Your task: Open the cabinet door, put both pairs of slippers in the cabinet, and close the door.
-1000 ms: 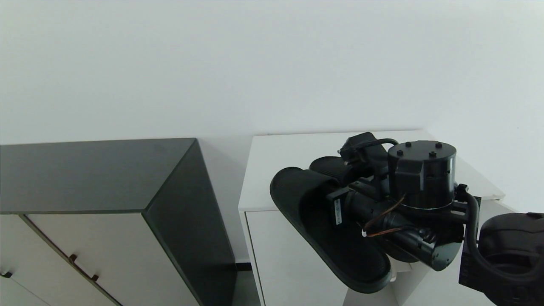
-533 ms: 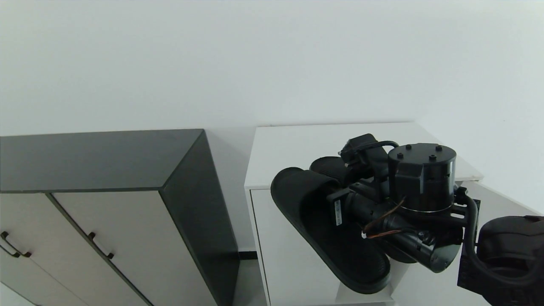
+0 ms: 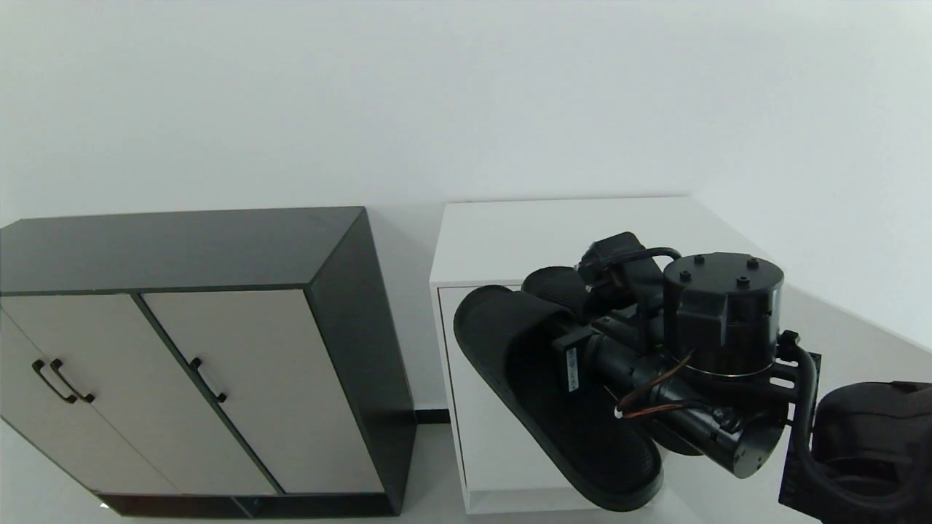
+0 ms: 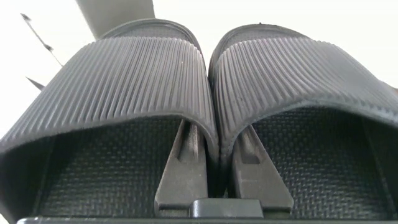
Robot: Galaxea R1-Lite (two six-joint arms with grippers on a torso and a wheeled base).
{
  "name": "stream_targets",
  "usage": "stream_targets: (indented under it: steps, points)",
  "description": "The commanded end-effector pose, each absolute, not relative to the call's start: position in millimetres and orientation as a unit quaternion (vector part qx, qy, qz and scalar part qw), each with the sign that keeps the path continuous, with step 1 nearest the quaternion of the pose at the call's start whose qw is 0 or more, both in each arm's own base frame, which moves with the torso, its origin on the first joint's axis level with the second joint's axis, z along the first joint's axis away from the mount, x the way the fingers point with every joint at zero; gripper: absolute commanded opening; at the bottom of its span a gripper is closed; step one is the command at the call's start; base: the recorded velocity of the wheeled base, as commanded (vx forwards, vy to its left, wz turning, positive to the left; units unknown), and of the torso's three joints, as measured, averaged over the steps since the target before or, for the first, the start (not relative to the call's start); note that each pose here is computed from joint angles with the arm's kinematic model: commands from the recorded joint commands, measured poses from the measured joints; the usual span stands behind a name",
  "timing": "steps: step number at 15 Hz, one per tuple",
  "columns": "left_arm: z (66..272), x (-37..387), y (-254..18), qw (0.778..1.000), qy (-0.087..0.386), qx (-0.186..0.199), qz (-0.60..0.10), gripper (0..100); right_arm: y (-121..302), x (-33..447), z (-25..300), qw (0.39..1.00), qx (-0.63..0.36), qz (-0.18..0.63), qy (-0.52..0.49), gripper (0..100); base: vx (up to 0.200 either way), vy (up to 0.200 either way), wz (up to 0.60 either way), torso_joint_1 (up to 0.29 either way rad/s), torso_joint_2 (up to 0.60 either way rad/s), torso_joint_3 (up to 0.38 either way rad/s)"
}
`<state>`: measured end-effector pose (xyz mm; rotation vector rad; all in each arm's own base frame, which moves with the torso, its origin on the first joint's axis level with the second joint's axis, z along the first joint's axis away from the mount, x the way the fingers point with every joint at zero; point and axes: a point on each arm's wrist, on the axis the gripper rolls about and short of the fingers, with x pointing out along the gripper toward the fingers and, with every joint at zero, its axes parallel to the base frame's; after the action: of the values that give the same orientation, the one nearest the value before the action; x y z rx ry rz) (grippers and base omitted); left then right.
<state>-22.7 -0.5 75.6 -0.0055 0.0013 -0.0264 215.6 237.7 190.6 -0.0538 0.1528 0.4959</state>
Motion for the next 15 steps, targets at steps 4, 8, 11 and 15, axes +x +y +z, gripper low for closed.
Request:
stream_targets:
  steps: [4, 8, 11, 15]
  points:
    - [75.5, -22.6, -0.5, 1.000, 0.002, -0.003, -0.013, 0, 239.3, 217.5, 180.8, 0.965, -0.043, 0.244, 0.083, 0, 0.000, 0.000, 0.00, 0.000, 0.00, 0.000]
    - [75.5, -22.6, -0.5, 1.000, 0.002, -0.002, -0.013, 0, 239.3, 217.5, 180.8, 0.965, -0.043, 0.244, 0.083, 0, 0.000, 0.000, 0.00, 0.000, 0.00, 0.000]
    - [75.5, -22.6, -0.5, 1.000, 0.002, -0.002, -0.012, 0, 238.9, 217.1, 182.0, 0.965, -0.042, 0.245, 0.081, 0, 0.000, -0.133, 0.00, 0.000, 0.00, 0.002]
    - [75.5, -22.6, -0.5, 1.000, 0.002, -0.002, -0.012, 0, 238.6, 216.9, 182.3, 0.965, -0.042, 0.245, 0.081, 0, 0.000, -0.200, 0.00, 0.002, 0.00, -0.001]
